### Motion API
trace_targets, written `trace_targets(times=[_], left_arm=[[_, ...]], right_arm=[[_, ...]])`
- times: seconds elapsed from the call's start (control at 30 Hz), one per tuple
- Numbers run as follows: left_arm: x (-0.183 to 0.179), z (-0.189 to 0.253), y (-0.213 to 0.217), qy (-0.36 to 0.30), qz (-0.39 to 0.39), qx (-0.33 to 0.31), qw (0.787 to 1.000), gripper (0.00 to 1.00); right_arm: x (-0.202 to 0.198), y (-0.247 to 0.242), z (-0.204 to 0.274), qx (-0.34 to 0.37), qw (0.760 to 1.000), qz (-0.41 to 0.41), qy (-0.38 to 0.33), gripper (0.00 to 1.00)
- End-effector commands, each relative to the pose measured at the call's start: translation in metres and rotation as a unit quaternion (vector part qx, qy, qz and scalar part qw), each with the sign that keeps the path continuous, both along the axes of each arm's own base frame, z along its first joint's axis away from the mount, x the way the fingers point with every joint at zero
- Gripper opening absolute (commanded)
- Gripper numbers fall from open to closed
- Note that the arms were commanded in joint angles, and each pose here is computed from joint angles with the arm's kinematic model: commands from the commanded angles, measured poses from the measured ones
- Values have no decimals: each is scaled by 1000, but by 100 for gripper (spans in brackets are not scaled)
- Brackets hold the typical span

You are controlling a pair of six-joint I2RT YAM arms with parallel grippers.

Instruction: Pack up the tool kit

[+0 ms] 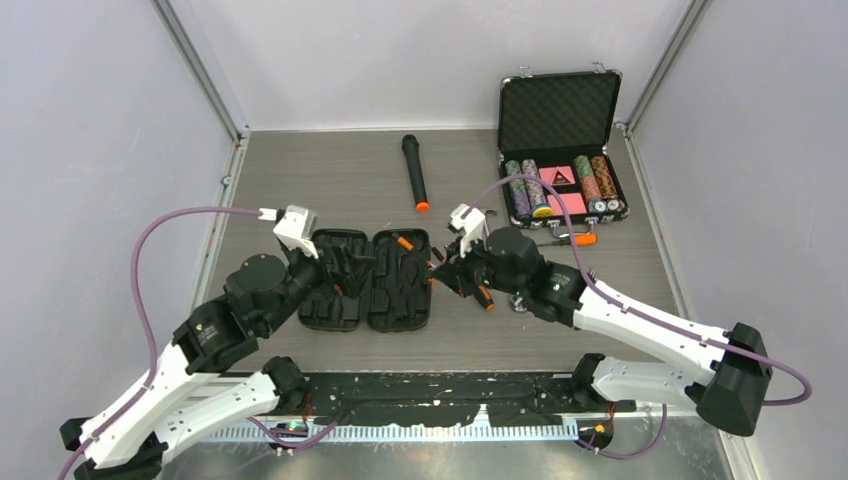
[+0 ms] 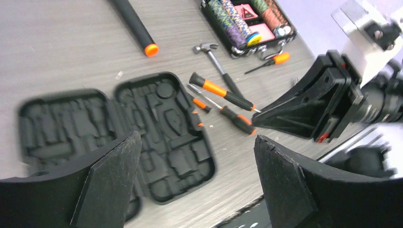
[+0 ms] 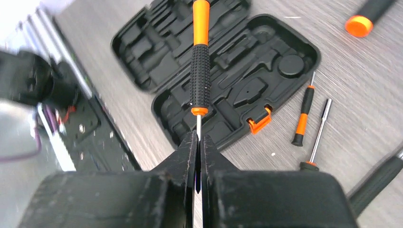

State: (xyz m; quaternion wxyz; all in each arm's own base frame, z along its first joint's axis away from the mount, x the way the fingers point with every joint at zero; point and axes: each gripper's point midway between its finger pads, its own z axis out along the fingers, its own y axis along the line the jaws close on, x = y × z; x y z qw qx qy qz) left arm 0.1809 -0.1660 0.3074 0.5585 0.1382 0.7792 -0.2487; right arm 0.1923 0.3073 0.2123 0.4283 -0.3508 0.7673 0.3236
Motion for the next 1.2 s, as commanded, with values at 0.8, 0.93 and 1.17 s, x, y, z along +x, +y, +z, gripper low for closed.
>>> trace_targets(times=[0.8,0.93,1.17], left_arm=[[44,-18,-82,151,80,-298,939,63],[44,-20,-87,159,76,-294,939,55],[43,-24,-91,169,71,-291,939,47]], right_arm=[[9,32,54,259,944,-204,5,6],[7,34,56,252,948,-194,-4,6],[2,38,59,252,952,-173,-10,6]])
